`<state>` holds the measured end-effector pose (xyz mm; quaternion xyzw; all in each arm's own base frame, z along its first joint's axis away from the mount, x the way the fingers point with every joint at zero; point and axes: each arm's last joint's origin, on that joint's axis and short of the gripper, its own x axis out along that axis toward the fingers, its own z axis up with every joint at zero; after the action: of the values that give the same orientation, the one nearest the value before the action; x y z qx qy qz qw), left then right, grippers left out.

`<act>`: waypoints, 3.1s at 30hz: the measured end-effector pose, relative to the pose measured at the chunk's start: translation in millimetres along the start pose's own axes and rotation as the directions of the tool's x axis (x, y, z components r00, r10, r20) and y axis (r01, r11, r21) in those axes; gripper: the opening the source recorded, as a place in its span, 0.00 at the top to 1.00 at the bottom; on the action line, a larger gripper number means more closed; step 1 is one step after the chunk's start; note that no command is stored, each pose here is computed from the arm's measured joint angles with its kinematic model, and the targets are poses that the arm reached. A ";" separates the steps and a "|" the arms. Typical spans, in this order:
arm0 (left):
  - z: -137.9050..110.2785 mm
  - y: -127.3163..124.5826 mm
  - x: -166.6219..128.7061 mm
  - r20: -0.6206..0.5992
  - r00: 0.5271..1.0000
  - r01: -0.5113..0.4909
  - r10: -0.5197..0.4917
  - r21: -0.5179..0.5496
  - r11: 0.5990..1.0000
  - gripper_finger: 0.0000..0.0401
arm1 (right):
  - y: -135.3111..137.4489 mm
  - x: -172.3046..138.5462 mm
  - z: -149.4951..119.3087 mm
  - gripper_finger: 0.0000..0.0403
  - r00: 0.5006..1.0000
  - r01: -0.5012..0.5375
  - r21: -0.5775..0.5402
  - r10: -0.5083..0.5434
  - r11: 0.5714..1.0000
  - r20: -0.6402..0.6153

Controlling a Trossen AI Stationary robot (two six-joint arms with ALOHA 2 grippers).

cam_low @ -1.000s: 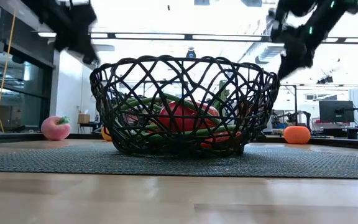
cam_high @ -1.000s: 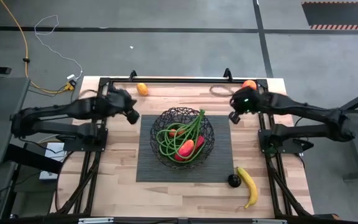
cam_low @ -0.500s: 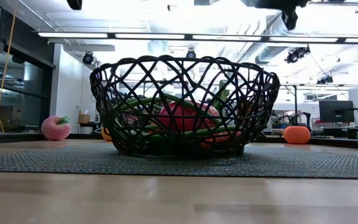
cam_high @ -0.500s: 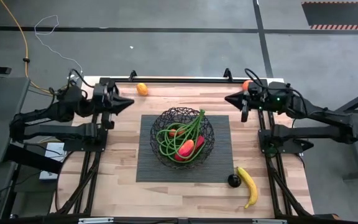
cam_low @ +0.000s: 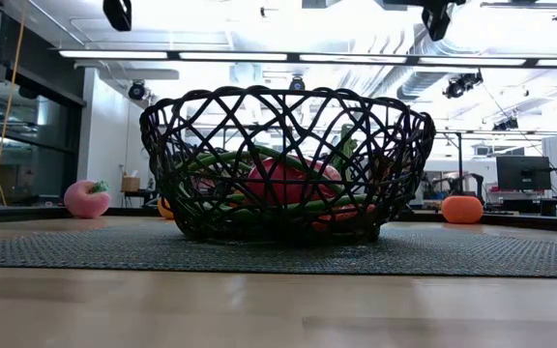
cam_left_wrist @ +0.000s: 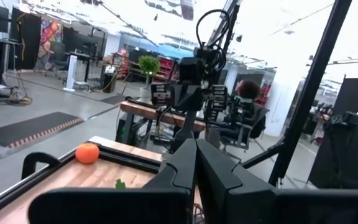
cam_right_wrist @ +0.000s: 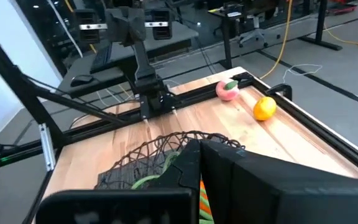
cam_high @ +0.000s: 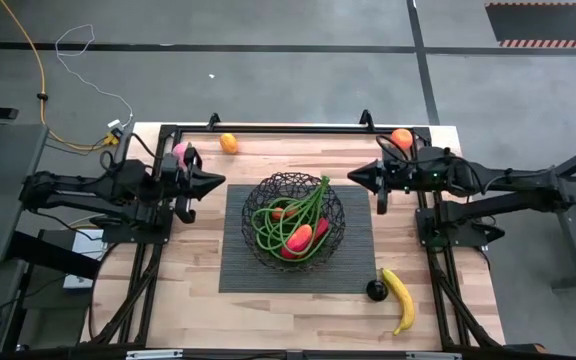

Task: Build produce basket
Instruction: Put the purple mangosteen into the black wire basket

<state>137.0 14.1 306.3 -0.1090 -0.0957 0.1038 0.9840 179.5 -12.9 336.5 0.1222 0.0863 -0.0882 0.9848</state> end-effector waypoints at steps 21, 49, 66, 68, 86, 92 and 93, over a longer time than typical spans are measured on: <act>0.7 0.0 -0.2 0.007 1.000 -0.001 0.001 -0.002 1.000 1.00 | 0.3 0.0 1.2 0.74 1.000 0.000 0.043 0.000 0.999 0.013; -0.5 0.5 -0.2 -0.005 1.000 -0.011 0.011 -0.002 1.000 1.00 | 16.0 -16.4 10.9 0.09 0.969 0.036 0.312 0.043 0.949 -0.242; -0.5 0.5 -0.2 -0.005 1.000 -0.011 0.011 0.001 1.000 1.00 | 115.1 0.4 -88.1 0.09 0.314 0.695 0.240 0.015 0.678 -0.949; -0.5 0.5 -0.2 -0.005 1.000 -0.011 0.011 0.001 1.000 1.00 | 126.2 6.1 -101.5 0.09 0.282 0.734 0.216 -0.001 0.644 -0.959; -0.6 0.5 -0.2 -0.006 1.000 -0.012 0.012 0.001 1.000 1.00 | 162.5 45.9 -183.8 0.10 0.056 0.809 0.027 -0.031 0.588 -0.998; -0.8 0.5 -0.2 -0.008 1.000 -0.012 0.012 0.001 1.000 1.00 | 162.9 51.7 -195.1 0.10 0.051 0.813 0.003 -0.065 0.582 -0.997; -0.8 0.6 -0.2 -0.009 1.000 -0.013 0.013 0.002 1.000 1.00 | 162.8 52.3 -196.5 0.10 0.047 0.814 -0.001 -0.069 0.581 -0.997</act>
<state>137.0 14.4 305.4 -0.1093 -0.0907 0.1095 0.9838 232.8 184.8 175.6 0.4087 0.6634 -0.3430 0.5246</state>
